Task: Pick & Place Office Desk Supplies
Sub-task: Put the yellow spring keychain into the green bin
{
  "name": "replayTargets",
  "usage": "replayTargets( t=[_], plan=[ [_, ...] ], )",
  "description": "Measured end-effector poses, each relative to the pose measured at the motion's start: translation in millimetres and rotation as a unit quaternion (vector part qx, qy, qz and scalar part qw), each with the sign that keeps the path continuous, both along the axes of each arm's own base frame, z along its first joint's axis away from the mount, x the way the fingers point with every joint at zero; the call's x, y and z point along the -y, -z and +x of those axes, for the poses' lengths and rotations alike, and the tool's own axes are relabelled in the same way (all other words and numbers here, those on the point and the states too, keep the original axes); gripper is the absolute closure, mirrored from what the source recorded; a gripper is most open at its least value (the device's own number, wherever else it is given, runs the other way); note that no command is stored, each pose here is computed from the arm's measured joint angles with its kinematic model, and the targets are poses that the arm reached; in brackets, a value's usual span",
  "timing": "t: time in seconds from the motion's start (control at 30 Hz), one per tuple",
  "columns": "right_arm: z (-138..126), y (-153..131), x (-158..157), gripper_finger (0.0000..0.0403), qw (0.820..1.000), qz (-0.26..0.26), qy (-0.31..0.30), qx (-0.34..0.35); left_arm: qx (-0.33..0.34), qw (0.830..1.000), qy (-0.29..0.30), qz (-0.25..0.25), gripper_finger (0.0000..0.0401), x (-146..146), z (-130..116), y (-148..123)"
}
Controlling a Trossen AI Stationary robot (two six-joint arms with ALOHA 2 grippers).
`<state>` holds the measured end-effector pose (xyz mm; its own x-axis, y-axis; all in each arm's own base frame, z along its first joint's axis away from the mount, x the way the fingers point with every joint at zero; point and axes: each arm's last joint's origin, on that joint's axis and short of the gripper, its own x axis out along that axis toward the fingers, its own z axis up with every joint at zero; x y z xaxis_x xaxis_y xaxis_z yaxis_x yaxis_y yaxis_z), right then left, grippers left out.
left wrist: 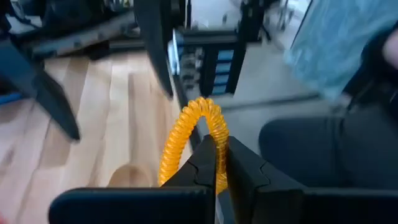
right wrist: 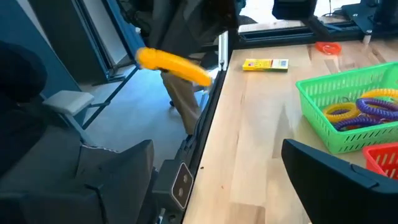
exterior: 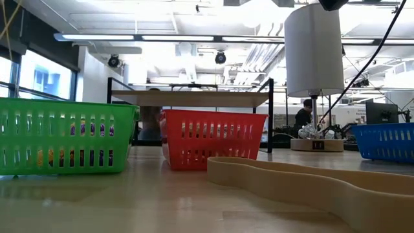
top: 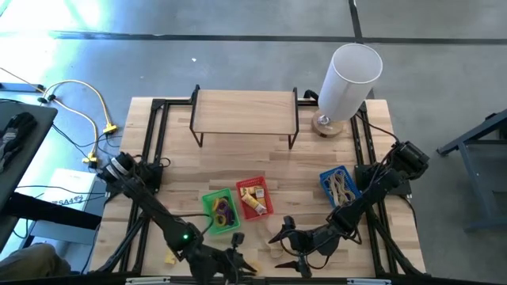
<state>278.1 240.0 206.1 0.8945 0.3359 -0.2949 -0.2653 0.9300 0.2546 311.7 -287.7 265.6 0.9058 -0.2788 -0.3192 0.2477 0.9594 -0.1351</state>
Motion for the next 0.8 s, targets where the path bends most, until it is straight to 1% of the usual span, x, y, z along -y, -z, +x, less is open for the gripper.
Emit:
replayTargets(
  t=[0.13, 0.2, 0.3, 0.33, 0.47, 0.63, 0.73, 0.8],
  plan=[
    [0.3, -0.3, -0.2, 0.0060, 1.000, -0.005, -0.002, 0.005, 0.021, 0.999, -0.009, -0.031, 0.0393, -0.9, 7.9, -0.4],
    [0.4, -0.7, -0.7, 0.0060, 1.000, -0.010, -0.005, 0.011, 0.019, 0.999, -0.013, -0.036, 0.0393, -2.2, 9.7, 0.6],
    [-3.4, -4.5, -6.7, 0.0060, 0.999, -0.027, -0.021, 0.039, 0.015, 0.998, -0.019, -0.055, 0.0393, -4.1, 14.3, 3.2],
    [-5.3, -6.3, -9.5, 0.0060, 0.998, -0.034, -0.030, 0.052, 0.011, 0.998, -0.017, -0.053, 0.0393, -4.1, 14.8, 5.1],
    [-13.0, -11.4, -19.1, 0.0060, 0.991, -0.073, -0.051, 0.096, 0.006, 0.998, -0.009, -0.056, 0.0393, -1.2, 19.4, 15.6],
    [-20.7, -13.3, -26.2, 0.0060, 0.980, -0.140, -0.050, 0.130, 0.015, 0.995, 0.001, -0.097, 0.0392, -0.7, 27.0, 19.1],
    [-22.0, -13.4, -27.7, 0.0060, 0.977, -0.150, -0.060, 0.136, 0.013, 0.993, -0.001, -0.116, 0.0392, -4.9, 31.6, 18.3],
    [-21.9, -14.0, -27.6, 0.0060, 0.979, -0.140, -0.057, 0.135, 0.008, 0.992, -0.007, -0.122, 0.0392, -8.2, 34.6, 19.7]
  ],
)
